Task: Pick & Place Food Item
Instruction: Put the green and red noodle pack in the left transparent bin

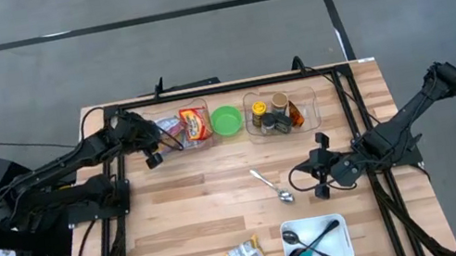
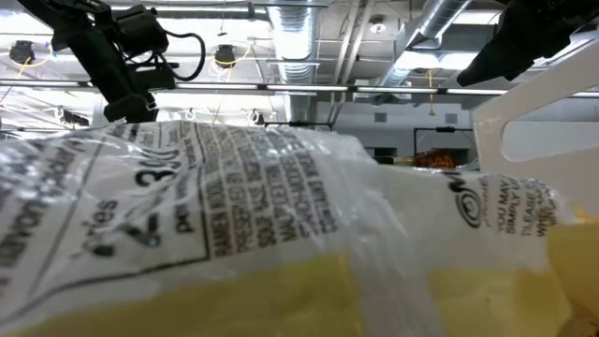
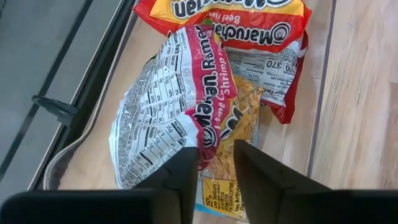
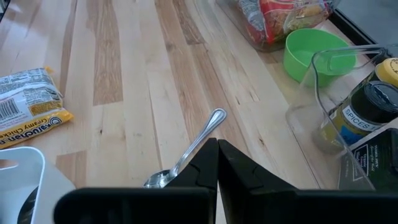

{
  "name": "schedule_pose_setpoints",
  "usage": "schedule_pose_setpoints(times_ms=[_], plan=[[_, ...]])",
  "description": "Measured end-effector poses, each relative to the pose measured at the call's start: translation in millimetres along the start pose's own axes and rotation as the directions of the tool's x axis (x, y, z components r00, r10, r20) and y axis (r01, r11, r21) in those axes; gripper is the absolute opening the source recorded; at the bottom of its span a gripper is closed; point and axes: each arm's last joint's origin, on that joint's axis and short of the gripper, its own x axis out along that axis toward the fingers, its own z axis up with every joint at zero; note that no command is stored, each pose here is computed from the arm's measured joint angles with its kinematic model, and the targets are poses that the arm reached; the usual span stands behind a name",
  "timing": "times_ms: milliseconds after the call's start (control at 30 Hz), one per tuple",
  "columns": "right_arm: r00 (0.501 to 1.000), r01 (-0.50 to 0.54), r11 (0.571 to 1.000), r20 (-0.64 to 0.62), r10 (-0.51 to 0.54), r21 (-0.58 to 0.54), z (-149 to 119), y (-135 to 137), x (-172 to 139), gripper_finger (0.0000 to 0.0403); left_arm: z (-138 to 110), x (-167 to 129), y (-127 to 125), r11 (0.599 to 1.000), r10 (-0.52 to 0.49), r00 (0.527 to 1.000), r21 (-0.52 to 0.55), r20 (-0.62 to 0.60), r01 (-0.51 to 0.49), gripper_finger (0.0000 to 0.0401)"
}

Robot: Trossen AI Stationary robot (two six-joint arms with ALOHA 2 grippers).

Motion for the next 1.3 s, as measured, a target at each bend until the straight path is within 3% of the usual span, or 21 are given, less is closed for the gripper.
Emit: schedule_pose_setpoints(times_ms=[500, 633, 933, 1300], plan=[[1.0, -0.002, 1.0, 0.002, 0.002, 0.002, 0, 0, 0, 0.0001, -1, 0, 0, 0.994, -0.005, 1.0, -0.109, -0.009, 0.004, 0.0195], [1.0, -0.001, 1.0, 0.002, 0.001, 0.002, 0, 0, 0, 0.0001, -1, 0, -2, 0.987, -0.051, 0.999, -0.152, 0.006, 0.051, 0.021], [1.0, -0.002, 1.0, 0.002, 0.002, 0.002, 0, 0, 0, 0.0001, 1, -1, -6, 0.949, -0.204, 0.977, -0.234, 0.059, 0.212, 0.0204], [1.0, -0.001, 1.0, 0.001, 0.001, 0.001, 0, 0, 0, 0.0001, 0, -23, -3, 0.947, -0.17, 0.97, -0.243, 0.176, 0.21, 0.018]])
